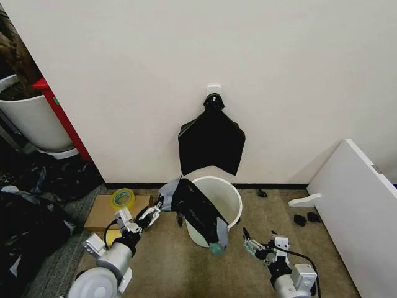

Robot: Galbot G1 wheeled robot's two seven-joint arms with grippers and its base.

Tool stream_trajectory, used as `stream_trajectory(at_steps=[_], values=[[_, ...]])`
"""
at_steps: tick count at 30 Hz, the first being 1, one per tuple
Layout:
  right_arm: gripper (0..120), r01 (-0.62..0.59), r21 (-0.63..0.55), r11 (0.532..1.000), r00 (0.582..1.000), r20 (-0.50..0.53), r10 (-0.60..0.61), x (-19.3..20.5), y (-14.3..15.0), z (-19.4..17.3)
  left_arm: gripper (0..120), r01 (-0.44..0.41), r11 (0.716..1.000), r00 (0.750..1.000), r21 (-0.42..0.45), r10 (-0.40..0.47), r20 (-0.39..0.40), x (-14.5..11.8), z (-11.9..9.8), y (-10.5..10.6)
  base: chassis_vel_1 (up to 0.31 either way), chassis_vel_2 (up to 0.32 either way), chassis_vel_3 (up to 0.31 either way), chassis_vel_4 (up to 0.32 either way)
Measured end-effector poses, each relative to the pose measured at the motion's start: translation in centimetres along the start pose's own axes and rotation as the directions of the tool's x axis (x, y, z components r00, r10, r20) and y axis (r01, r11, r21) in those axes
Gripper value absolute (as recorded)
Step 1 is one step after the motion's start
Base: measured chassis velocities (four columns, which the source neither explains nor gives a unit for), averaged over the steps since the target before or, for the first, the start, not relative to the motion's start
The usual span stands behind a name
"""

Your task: Place the garbage bag over the trash bin.

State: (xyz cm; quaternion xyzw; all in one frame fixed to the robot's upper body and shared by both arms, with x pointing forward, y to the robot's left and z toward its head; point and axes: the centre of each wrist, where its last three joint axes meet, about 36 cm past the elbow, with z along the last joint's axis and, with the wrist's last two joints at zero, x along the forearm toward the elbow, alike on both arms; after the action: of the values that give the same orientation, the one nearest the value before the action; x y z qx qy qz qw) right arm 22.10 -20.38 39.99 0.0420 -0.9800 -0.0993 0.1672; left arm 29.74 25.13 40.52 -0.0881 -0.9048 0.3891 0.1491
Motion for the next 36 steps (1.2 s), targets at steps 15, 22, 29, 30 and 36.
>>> stream_trajectory(at_steps=[15, 22, 29, 30, 36], values=[[100, 0.396, -0.201, 0.896, 0.916, 0.019, -0.401, -2.3, 0.8, -7.1, 100, 0.004, 0.971, 1.0, -0.24, -0.002, 0.008, -0.6, 0.4, 1.1, 0.0, 0.0, 0.0, 0.0], [100, 0.509, -0.313, 0.802, 0.836, -0.041, -0.547, -3.8, 2.2, -9.3, 100, -0.037, 0.939, 0.999, -0.341, 0.043, 0.01, -1.8, 0.1, 1.2, 0.0, 0.0, 0.0, 0.0], [100, 0.532, -0.378, 0.758, 0.79, -0.101, -0.605, -7.4, 5.0, -8.7, 100, -0.062, 0.926, 0.998, -0.371, 0.062, -0.012, -1.9, 1.1, 1.1, 0.0, 0.0, 0.0, 0.0], [100, 0.532, -0.378, 0.758, 0.79, -0.101, -0.605, -7.4, 5.0, -8.7, 100, -0.062, 0.926, 0.998, -0.371, 0.062, -0.012, -1.9, 1.1, 1.1, 0.0, 0.0, 0.0, 0.0], [100, 0.515, -0.373, 0.772, 0.798, -0.12, -0.591, -9.8, 6.3, -8.4, 100, -0.065, 0.922, 0.998, -0.381, 0.063, -0.016, -1.7, 1.2, 1.1, 0.0, 0.0, 0.0, 0.0]])
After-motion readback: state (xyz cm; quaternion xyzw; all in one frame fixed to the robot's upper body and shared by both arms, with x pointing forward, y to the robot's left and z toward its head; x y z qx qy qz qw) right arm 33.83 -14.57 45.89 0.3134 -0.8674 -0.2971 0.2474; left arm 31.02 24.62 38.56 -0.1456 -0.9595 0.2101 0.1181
